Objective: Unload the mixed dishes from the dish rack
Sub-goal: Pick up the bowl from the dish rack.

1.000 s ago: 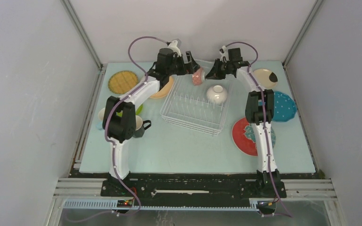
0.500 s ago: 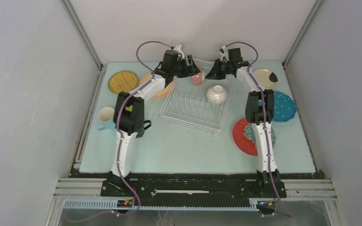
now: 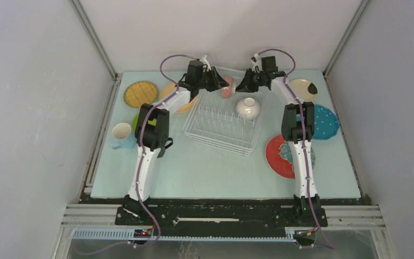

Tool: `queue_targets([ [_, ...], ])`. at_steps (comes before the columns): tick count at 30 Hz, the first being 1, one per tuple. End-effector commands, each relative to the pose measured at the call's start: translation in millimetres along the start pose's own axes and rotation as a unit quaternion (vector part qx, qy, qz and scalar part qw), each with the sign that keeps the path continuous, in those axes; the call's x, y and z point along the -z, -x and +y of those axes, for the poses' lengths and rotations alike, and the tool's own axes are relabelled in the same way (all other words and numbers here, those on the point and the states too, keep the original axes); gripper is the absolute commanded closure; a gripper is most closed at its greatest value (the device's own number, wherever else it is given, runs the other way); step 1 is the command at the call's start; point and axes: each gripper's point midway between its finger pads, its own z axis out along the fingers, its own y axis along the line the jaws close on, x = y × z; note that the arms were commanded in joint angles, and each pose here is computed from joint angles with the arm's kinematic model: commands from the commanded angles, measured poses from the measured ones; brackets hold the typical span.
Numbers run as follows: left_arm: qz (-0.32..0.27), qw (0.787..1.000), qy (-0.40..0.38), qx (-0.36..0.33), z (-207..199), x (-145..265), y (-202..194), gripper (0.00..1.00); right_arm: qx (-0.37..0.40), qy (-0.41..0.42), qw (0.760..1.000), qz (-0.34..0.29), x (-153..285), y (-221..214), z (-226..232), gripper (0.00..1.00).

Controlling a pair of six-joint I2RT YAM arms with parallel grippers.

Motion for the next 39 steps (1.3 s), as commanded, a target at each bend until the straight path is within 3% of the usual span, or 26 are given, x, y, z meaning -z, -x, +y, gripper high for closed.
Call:
queue_targets([
  [1, -0.022, 0.997, -0.070, 0.019, -29, 2, 24, 0.80, 0.009, 0.021, 1.000, -0.005, 16, 4, 14, 0.75],
  [2, -0.023, 0.996, -0.078, 0.025, -29, 2, 25, 0.93, 0.013, 0.033, 0.999, -0.008, 19, 5, 19, 0.74],
  [4, -0.031, 0.994, -0.099, 0.035, -33, 4, 29, 1.00, 0.024, 0.052, 0.998, -0.017, 25, 10, 30, 0.72],
  [12, -0.054, 0.987, -0.150, 0.033, -51, 14, 43, 1.00, 0.068, 0.114, 0.990, -0.057, 78, 33, 72, 0.66],
  [20, -0.087, 0.978, -0.192, -0.001, -97, 47, 72, 1.00, 0.142, 0.136, 0.977, -0.081, 133, 38, 111, 0.46],
  [30, -0.121, 0.968, -0.211, -0.063, -141, 114, 77, 1.00, 0.248, 0.188, 0.949, -0.056, 196, -11, 161, 0.46],
  [39, -0.155, 0.956, -0.215, -0.128, -176, 189, 61, 1.00, 0.302, 0.188, 0.933, -0.044, 246, -67, 179, 0.46],
])
